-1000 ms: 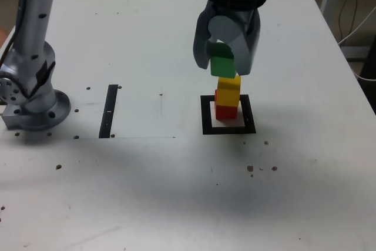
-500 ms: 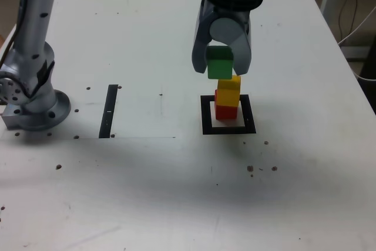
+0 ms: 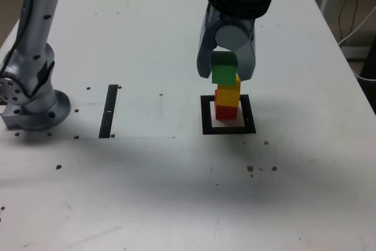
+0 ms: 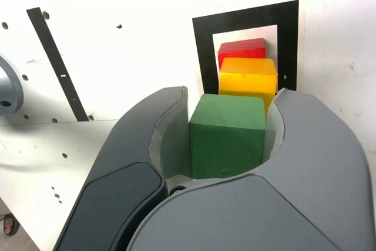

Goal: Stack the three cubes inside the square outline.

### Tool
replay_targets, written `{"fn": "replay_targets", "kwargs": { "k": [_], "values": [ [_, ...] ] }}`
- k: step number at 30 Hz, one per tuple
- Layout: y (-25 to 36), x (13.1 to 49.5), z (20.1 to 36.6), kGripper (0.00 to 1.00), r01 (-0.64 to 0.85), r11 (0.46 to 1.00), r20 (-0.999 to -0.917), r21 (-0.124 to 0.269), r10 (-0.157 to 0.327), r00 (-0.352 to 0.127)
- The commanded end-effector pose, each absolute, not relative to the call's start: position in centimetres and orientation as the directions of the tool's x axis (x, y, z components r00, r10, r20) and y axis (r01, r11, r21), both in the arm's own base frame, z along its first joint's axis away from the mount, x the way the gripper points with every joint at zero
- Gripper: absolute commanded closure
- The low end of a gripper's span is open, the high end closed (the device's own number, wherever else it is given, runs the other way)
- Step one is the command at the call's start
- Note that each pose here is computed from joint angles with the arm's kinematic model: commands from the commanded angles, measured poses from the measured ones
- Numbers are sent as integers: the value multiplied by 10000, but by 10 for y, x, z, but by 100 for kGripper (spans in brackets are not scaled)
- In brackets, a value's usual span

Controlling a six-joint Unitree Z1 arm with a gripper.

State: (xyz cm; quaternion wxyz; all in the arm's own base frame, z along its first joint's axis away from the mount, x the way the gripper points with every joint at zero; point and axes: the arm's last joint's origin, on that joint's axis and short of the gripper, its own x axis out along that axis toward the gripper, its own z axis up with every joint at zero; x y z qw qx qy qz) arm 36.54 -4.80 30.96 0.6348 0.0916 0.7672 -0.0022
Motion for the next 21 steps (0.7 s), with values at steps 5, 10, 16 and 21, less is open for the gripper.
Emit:
{"fn": "replay_targets", "kwargs": {
  "k": [5,10,16,21],
  "values": [
    [-43,369,305,67,1433,9823,-9712,1203,1463,-1878],
    [-41,371,303,67,1418,9819,-9700,1253,1513,-1903],
    [-40,372,300,57,1424,9814,-9682,1285,1552,-1963],
    [-40,371,296,34,1434,9816,-9657,1264,1548,-2085]
  ]
}}
